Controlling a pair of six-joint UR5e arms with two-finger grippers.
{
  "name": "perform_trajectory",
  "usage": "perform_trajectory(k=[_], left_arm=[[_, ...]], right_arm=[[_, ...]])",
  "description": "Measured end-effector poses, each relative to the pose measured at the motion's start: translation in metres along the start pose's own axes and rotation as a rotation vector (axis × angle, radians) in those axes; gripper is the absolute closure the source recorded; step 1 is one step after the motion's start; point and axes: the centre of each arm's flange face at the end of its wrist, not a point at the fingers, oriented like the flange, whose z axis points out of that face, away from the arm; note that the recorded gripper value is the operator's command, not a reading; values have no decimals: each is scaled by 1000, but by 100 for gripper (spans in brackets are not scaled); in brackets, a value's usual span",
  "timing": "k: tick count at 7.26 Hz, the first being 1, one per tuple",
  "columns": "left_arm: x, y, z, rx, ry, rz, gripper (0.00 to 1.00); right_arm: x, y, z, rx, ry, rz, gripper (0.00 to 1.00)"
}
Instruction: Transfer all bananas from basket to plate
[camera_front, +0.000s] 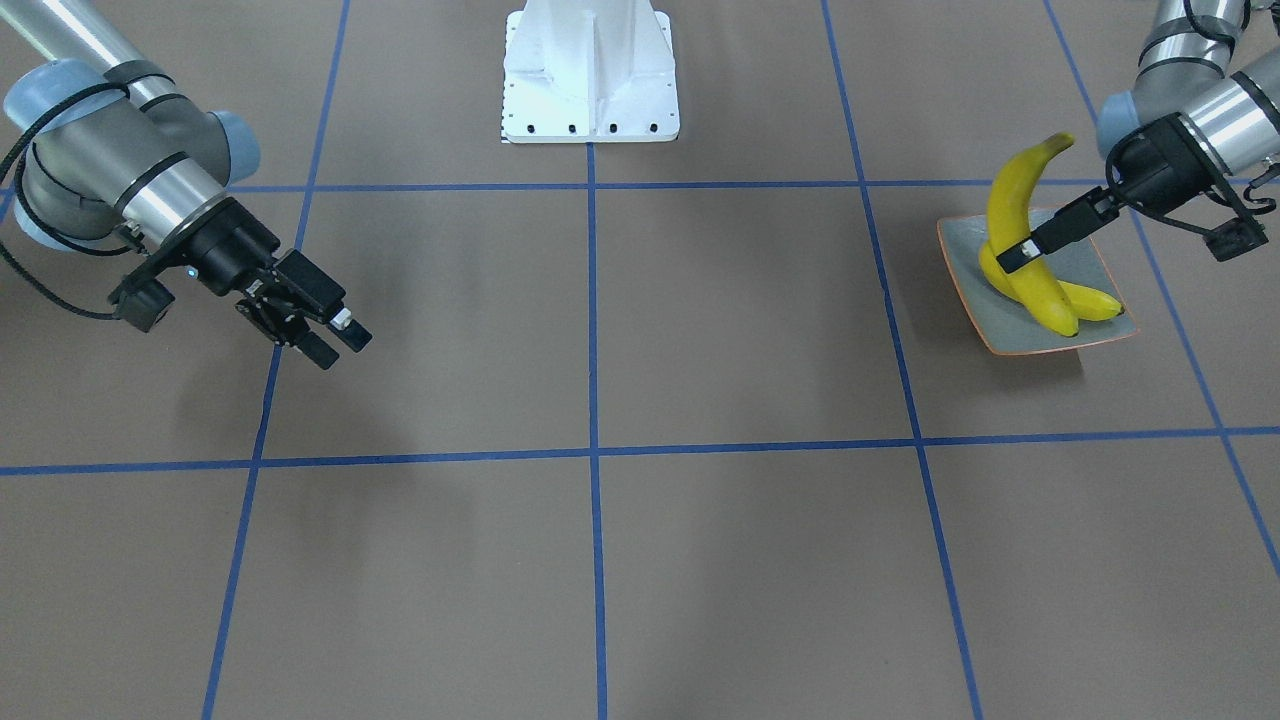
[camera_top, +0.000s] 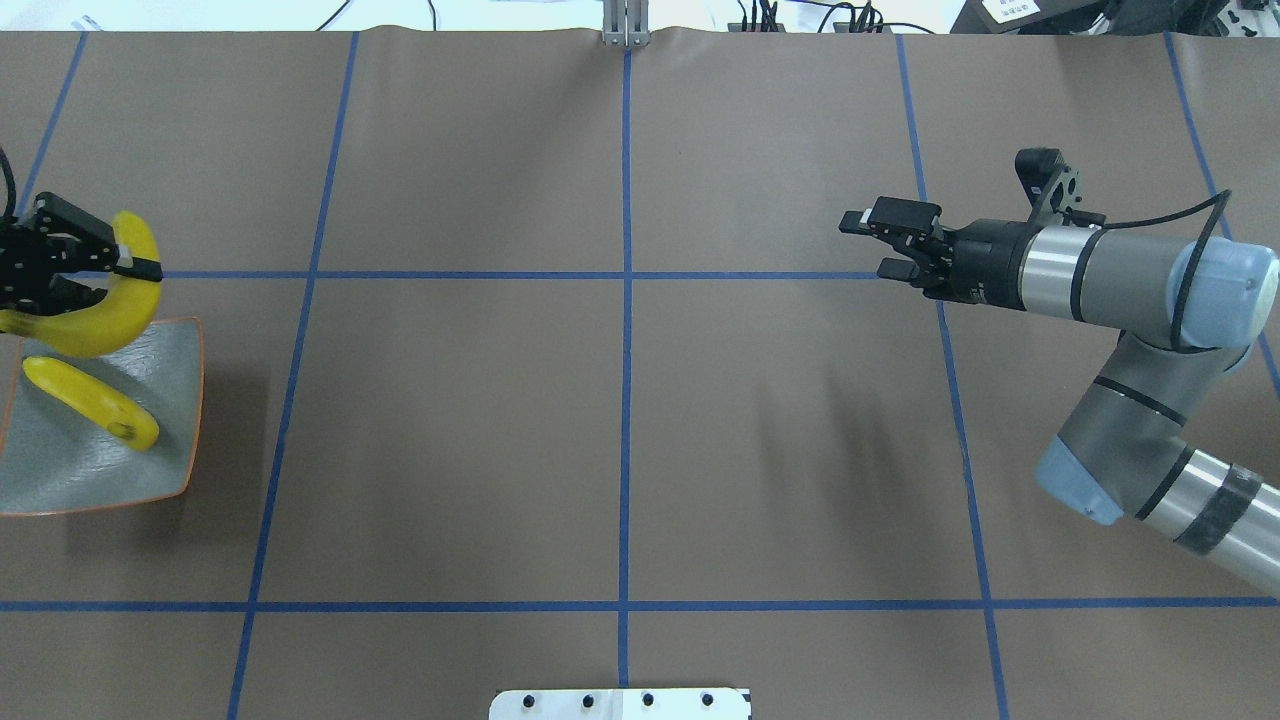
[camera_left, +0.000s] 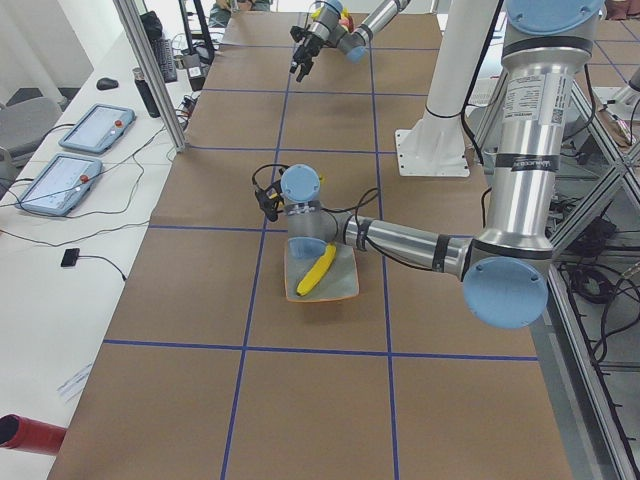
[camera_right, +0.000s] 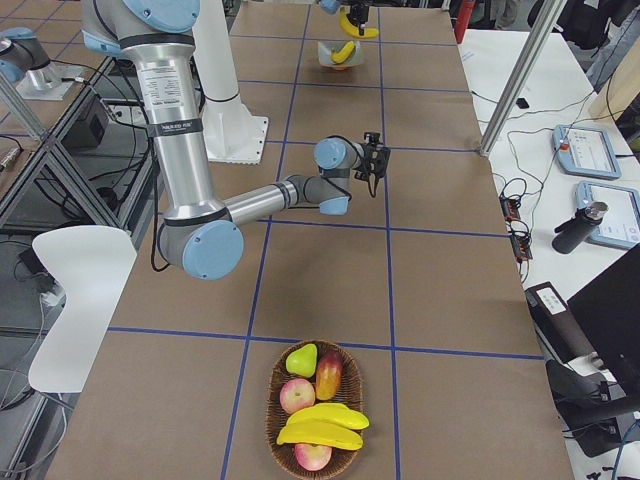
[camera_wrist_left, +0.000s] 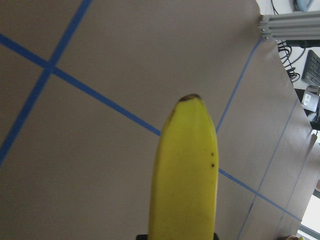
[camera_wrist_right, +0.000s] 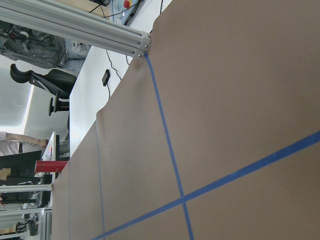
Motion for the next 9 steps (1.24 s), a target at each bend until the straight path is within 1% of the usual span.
perform_trajectory(k=[1, 3, 4, 6, 7, 8, 9], left_arm=[[-24, -11, -10, 36, -53, 29, 100], [-65, -34, -21, 144, -173, 20, 100], [-79, -44, -22, 186, -238, 42, 100], [-91, -57, -23, 239, -352, 96, 100], [-85, -56, -24, 263, -409, 92, 100], [-71, -49, -28, 278, -465, 62, 100], [-58, -38, -32, 291, -524, 17, 100]], right_arm=[[7, -15, -1, 3, 49, -62, 0], [14, -27, -4, 3, 91, -110, 0], [17, -34, -6, 5, 113, -146, 0], [23, -46, -8, 1, 166, -212, 0], [25, -48, -8, 0, 179, -224, 0], [28, -49, -8, 0, 193, -227, 0], [32, -51, -7, -5, 218, -243, 0]])
